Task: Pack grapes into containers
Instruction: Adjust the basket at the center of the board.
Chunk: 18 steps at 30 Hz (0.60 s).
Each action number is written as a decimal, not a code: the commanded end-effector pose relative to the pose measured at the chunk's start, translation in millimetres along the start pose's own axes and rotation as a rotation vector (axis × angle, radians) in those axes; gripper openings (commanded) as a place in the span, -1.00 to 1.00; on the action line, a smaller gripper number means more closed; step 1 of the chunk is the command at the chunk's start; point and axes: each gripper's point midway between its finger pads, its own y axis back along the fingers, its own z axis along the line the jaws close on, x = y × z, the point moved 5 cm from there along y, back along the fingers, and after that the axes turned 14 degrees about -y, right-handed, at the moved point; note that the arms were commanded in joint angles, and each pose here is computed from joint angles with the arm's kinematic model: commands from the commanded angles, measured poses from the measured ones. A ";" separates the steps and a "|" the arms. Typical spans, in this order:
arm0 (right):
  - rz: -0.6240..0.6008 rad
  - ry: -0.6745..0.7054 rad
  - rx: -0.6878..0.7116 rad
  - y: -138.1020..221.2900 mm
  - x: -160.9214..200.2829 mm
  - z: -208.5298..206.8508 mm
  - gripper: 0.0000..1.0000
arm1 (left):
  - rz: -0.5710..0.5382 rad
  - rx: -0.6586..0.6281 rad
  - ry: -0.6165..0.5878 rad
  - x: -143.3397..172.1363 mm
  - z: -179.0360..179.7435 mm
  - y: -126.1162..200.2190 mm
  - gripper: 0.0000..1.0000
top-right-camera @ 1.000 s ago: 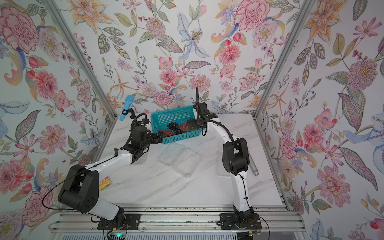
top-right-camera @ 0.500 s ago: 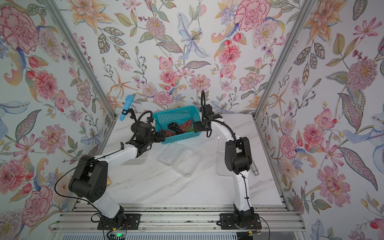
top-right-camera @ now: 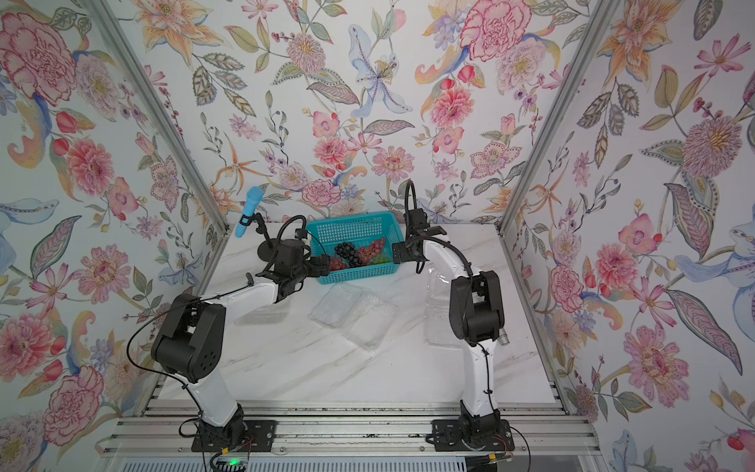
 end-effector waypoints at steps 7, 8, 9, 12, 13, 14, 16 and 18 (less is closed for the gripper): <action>-0.060 0.089 0.053 48.0 -2.2 10.9 0.99 | -0.158 0.030 -0.045 -41.3 -5.2 17.4 0.99; -0.074 0.110 0.029 51.6 -5.7 21.5 0.99 | -0.178 0.029 -0.055 -44.7 -4.7 22.7 0.99; -0.089 0.139 -0.002 55.0 -8.5 35.8 0.99 | -0.199 0.028 -0.066 -48.1 -4.3 28.5 0.99; -0.120 0.210 -0.064 53.9 -15.0 74.0 0.99 | -0.244 0.018 -0.083 -53.9 -2.4 43.3 0.99; -0.125 0.232 -0.090 52.1 -16.1 87.6 0.99 | -0.255 0.017 -0.085 -54.6 -1.9 48.2 1.00; -0.126 0.250 -0.120 48.9 -16.5 100.3 0.99 | -0.265 0.020 -0.087 -54.0 -2.0 52.3 0.99; -0.124 0.268 -0.171 41.0 -17.6 120.6 0.99 | -0.272 0.027 -0.085 -50.1 -2.6 57.6 0.99; -0.117 0.280 -0.218 31.1 -17.5 138.0 0.99 | -0.269 0.035 -0.084 -44.9 -3.0 60.3 0.99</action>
